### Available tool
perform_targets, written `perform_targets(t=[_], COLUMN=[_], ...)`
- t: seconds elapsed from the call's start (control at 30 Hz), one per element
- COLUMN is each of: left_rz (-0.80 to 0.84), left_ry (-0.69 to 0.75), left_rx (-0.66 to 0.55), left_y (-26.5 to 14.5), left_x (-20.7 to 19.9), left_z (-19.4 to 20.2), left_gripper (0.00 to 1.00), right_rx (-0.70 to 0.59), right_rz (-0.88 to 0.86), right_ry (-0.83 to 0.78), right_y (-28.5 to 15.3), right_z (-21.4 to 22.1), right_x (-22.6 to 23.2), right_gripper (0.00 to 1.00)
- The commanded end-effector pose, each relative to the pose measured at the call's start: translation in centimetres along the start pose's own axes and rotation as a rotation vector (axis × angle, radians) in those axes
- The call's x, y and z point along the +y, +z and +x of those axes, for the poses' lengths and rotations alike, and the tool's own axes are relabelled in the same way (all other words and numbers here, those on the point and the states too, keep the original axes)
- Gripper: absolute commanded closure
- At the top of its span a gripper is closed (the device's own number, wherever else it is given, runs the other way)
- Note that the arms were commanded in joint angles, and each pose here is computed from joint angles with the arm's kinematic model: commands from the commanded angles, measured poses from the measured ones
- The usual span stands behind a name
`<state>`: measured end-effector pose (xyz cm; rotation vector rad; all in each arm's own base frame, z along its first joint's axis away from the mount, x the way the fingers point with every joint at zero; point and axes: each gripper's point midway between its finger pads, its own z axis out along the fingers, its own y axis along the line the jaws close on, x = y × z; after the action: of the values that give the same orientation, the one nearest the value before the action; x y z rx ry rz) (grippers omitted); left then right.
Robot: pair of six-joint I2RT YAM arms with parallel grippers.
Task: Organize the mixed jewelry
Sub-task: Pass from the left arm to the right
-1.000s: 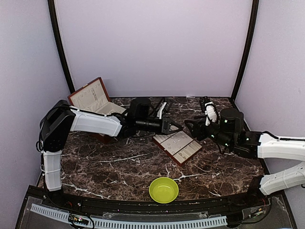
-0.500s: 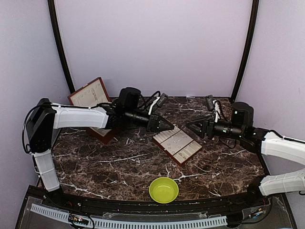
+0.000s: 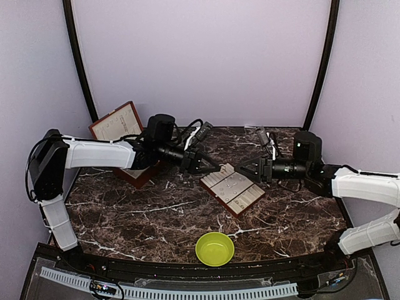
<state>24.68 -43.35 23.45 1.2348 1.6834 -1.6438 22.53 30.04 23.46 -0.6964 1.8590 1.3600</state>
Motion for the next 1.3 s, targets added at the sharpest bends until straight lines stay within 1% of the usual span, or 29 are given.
perform_targets(t=[0.0,0.2,0.7,0.8,0.97,1.27], left_rz=[0.053,0.059,0.061,0.059,0.060,0.056], left_ry=[0.101,0.112,0.113,0.114,0.114,0.116], left_rx=[-0.026,-0.031,-0.036,-0.037,-0.035,-0.032], left_y=[-0.8,-0.8,-0.9,-0.9,-0.9,-0.9], left_x=[-2.7,-2.9,-3.0,-3.0,-2.9,-2.8], left_z=[-1.3,-1.3,-1.2,-1.2,-1.1,-0.9], left_gripper=[1.00,1.00,1.00,1.00,1.00,1.00], right_rx=[-0.051,-0.035,-0.028,-0.026,-0.032,-0.030], right_rz=[-0.099,-0.137,-0.141,-0.140,-0.141,-0.141], right_ry=[-0.038,-0.039,-0.010,-0.007,-0.006,0.006], right_y=[1.2,2.6,3.9,4.0,4.0,4.2], right_z=[-2.3,-2.2,-1.8,-1.7,-1.8,-1.7], right_x=[2.3,3.1,2.7,2.7,2.7,2.5], right_gripper=[0.57,0.67,0.75,0.80,0.82,0.90])
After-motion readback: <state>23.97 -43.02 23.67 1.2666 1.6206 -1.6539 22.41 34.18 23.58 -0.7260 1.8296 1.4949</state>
